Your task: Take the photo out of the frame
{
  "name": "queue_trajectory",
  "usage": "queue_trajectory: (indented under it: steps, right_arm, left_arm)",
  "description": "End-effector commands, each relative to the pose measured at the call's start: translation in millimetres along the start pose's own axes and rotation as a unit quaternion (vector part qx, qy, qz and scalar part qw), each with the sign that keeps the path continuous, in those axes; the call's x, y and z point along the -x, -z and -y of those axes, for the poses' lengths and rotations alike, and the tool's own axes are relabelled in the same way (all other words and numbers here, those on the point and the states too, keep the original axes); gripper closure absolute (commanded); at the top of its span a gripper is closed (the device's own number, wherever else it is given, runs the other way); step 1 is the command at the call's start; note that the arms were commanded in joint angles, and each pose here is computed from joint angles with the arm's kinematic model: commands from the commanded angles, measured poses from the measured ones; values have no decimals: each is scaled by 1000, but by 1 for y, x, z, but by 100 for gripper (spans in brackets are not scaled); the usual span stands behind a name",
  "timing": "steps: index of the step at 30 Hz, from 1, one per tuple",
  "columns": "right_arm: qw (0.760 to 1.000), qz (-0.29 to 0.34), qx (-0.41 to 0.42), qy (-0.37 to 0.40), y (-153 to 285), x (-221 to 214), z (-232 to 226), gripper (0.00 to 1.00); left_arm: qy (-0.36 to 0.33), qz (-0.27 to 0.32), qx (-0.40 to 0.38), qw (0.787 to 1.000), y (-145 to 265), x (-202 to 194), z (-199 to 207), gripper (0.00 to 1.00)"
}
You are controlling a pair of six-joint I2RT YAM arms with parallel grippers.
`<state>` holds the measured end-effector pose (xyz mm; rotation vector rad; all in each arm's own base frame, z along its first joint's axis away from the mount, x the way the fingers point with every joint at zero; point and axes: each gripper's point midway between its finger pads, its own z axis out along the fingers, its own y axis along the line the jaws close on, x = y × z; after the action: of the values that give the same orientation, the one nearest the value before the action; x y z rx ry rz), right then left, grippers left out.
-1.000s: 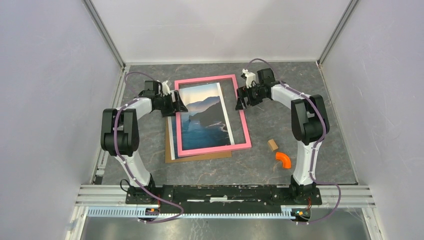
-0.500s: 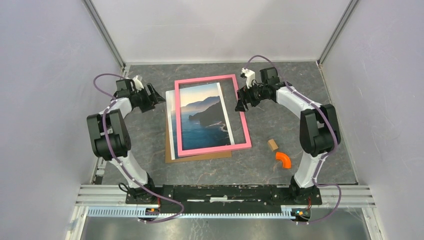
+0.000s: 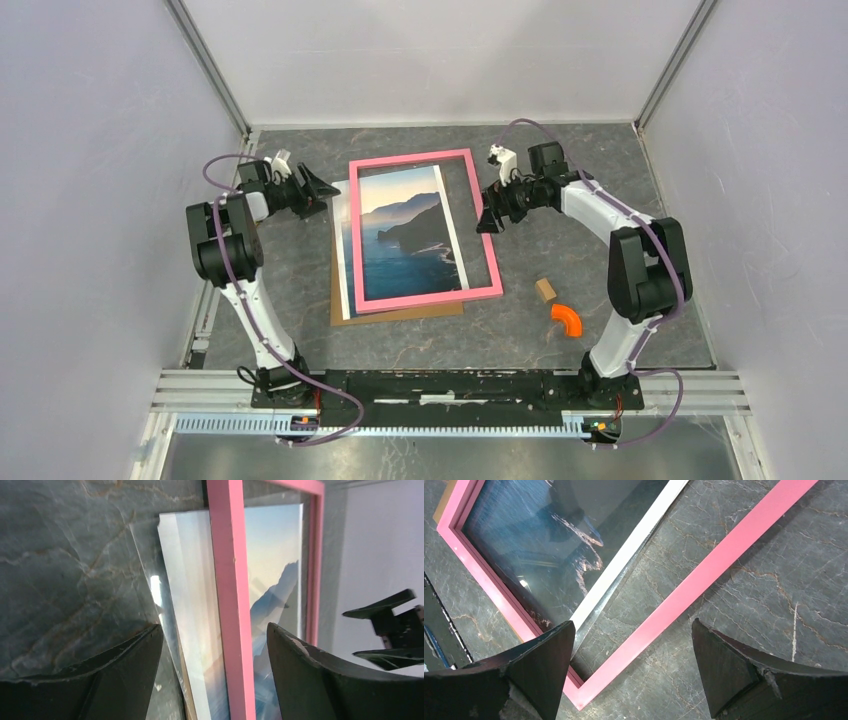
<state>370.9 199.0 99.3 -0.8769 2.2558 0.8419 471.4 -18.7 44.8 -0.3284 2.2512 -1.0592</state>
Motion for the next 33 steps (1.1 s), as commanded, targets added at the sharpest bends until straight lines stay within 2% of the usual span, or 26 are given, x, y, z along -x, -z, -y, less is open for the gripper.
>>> queue_trajectory:
  steps: [1, 5, 11, 19, 27, 33]
  right_arm:
    - [999, 26, 5, 17, 14, 13, -4, 8]
    - [999, 30, 7, 11, 15, 14, -2, 8]
    - [1000, 26, 8, 6, 12, 11, 2, 9]
    - [1000, 23, 13, 0, 8, 8, 3, 11]
    - [1000, 23, 15, -1, 8, 8, 2, 11]
    - [1000, 21, 16, -4, 6, 6, 3, 11]
  left_arm:
    - [67, -2, -9, 998, -8, 2, -23, 16]
    - [73, -1, -28, 997, -10, 4, -19, 19]
    - [69, 9, -94, 993, -6, 10, 7, 33]
    - [36, 27, -131, 990, 8, 14, 41, 45]
    - [-4, 32, -114, 993, 7, 10, 63, 50]
    - [-10, 3, -96, 995, -11, -1, 65, 50]
